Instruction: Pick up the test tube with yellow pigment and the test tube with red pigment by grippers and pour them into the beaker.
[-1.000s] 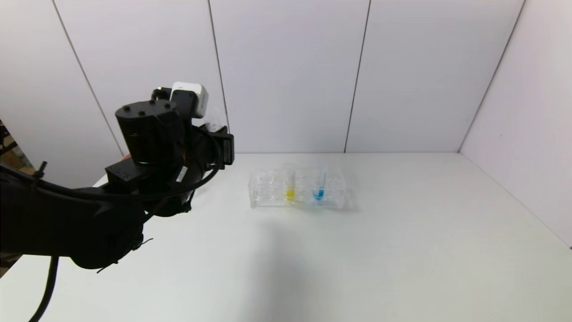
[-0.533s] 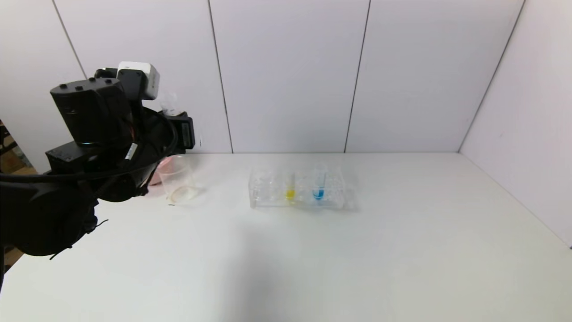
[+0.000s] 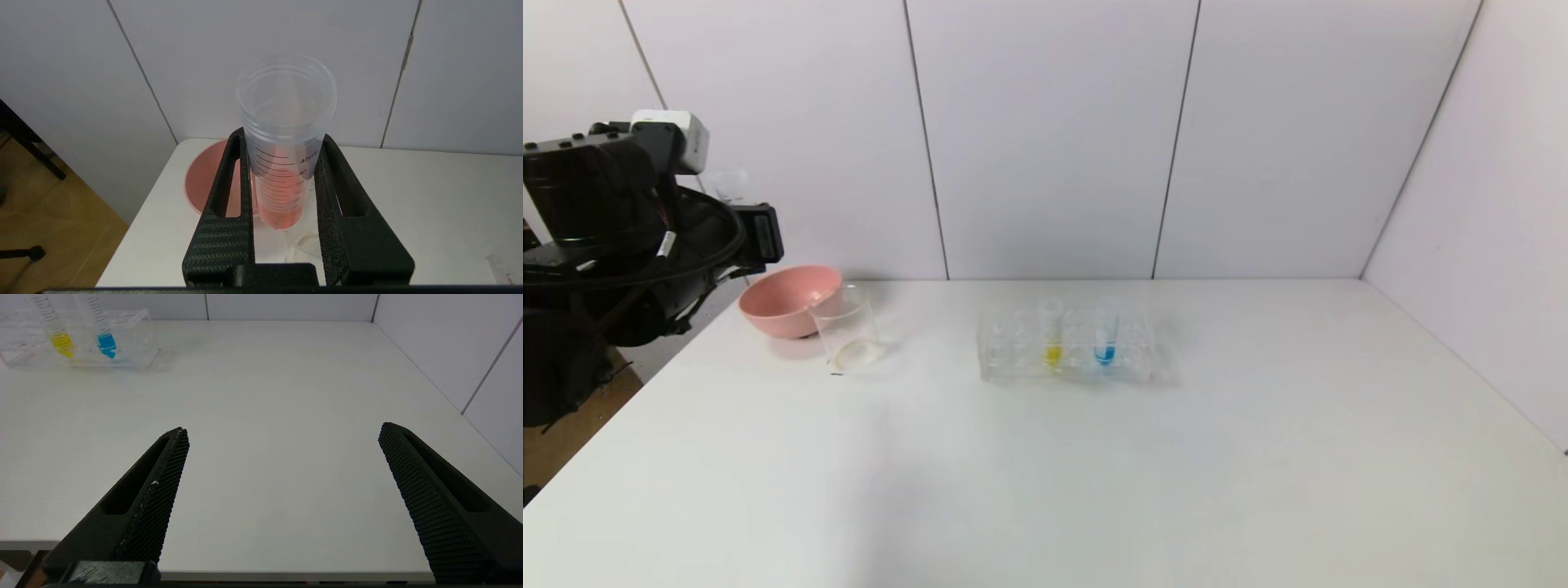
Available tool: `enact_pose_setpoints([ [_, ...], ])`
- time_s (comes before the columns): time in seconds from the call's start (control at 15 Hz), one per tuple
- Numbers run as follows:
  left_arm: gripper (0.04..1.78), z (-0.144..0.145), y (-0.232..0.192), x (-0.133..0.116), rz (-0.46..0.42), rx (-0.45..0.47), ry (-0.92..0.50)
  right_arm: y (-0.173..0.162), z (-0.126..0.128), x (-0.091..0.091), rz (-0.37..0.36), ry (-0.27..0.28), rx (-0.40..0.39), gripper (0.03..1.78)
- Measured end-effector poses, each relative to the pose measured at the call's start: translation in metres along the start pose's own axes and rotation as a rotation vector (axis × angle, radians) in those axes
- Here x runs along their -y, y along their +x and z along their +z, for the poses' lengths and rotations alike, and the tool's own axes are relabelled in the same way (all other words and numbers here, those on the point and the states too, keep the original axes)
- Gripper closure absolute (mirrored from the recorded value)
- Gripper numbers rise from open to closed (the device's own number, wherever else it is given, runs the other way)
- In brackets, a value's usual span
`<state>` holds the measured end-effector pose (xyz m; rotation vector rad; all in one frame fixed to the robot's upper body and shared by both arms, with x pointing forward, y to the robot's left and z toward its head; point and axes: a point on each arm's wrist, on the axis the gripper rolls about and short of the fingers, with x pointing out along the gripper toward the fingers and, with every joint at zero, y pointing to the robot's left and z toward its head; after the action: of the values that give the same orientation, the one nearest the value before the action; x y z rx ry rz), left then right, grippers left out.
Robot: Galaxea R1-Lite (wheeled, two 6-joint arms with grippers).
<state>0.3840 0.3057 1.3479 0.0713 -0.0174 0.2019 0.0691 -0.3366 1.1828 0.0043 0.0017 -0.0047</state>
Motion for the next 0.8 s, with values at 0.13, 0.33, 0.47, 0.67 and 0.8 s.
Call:
enact_pose_setpoints([
  [0.13, 1.37, -0.002, 0.005, -0.018, 0.017, -0.006, 0.003, 0.000, 0.000, 0.000, 0.000, 0.000, 0.000, 0.11],
  [0.33, 1.37, -0.006, 0.011, -0.039, 0.046, -0.020, 0.010, 0.000, 0.000, 0.000, 0.000, 0.000, 0.000, 0.11],
  [0.47, 1.37, -0.011, 0.014, -0.049, 0.063, -0.046, 0.021, 0.000, 0.000, 0.000, 0.000, 0.000, 0.000, 0.11],
  [0.67, 1.37, -0.019, 0.017, -0.059, 0.078, -0.103, 0.066, 0.000, 0.000, 0.000, 0.000, 0.000, 0.000, 0.11],
  [0.8, 1.37, -0.023, 0.020, -0.062, 0.052, -0.125, 0.097, 0.000, 0.000, 0.000, 0.000, 0.000, 0.000, 0.11],
])
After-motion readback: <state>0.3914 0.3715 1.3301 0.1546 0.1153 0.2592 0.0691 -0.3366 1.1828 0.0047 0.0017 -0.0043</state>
